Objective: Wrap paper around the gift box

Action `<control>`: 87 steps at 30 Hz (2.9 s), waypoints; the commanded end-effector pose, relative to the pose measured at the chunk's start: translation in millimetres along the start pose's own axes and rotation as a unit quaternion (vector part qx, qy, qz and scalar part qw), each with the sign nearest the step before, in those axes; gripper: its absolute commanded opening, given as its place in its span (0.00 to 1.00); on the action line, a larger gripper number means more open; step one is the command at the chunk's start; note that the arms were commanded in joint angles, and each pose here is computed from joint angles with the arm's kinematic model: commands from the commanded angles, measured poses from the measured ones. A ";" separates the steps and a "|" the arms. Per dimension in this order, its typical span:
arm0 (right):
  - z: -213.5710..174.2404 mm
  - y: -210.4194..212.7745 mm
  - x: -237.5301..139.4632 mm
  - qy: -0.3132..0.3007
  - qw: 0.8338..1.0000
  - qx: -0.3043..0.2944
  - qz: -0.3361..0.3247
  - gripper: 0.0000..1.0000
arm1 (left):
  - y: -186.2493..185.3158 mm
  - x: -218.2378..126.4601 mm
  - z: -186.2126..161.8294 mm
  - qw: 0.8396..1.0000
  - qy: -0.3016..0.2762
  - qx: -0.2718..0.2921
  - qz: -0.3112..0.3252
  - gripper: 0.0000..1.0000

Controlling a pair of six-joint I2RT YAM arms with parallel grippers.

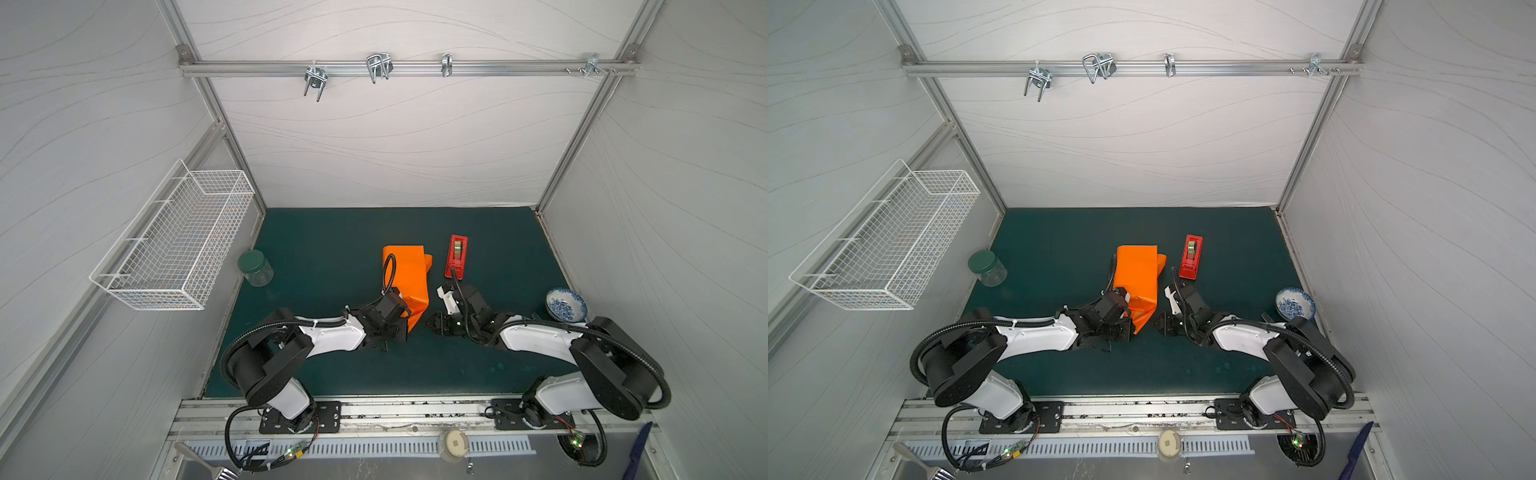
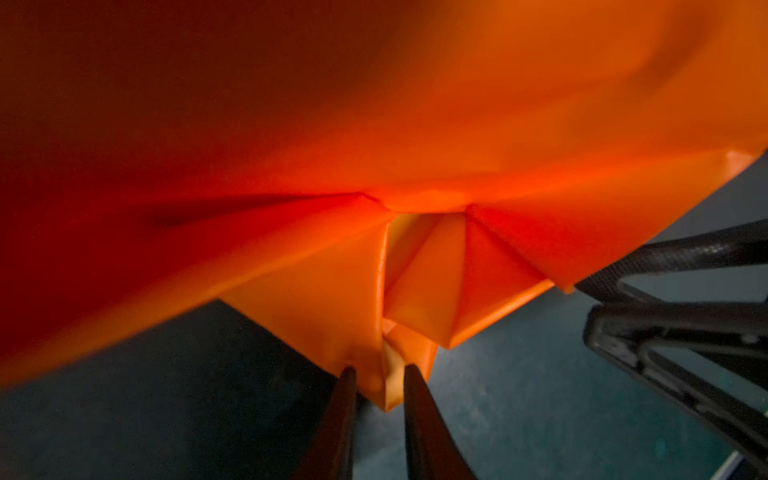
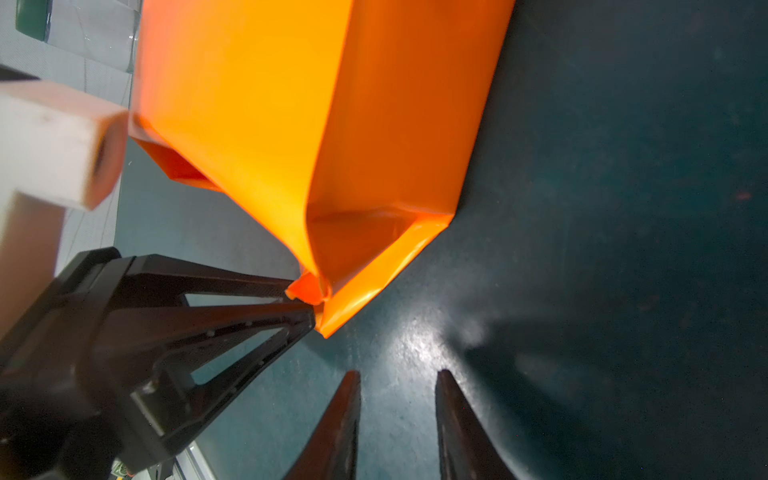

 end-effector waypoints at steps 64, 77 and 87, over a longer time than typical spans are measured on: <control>-5.2 14.5 59.4 -0.207 0.976 -0.026 0.058 0.03 | -11.9 -43.5 43.6 0.998 -0.060 -0.009 -0.033 0.11; 4.2 15.8 57.5 -0.229 0.971 -0.045 0.057 0.02 | 4.3 -110.1 66.8 0.980 -0.167 0.097 0.044 0.71; 11.5 15.7 58.5 -0.241 0.968 -0.039 0.066 0.01 | 7.3 -125.4 96.5 0.893 -0.297 0.313 0.130 0.81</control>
Point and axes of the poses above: each gripper's point midway between its finger pads, its own x axis out along the fingers, its own y axis along the line the jaws close on, z = x × y, the point moved 5 cm from there along -x, back along the fingers, and after that the axes turned 7 degrees about x, right-handed, at the moved point
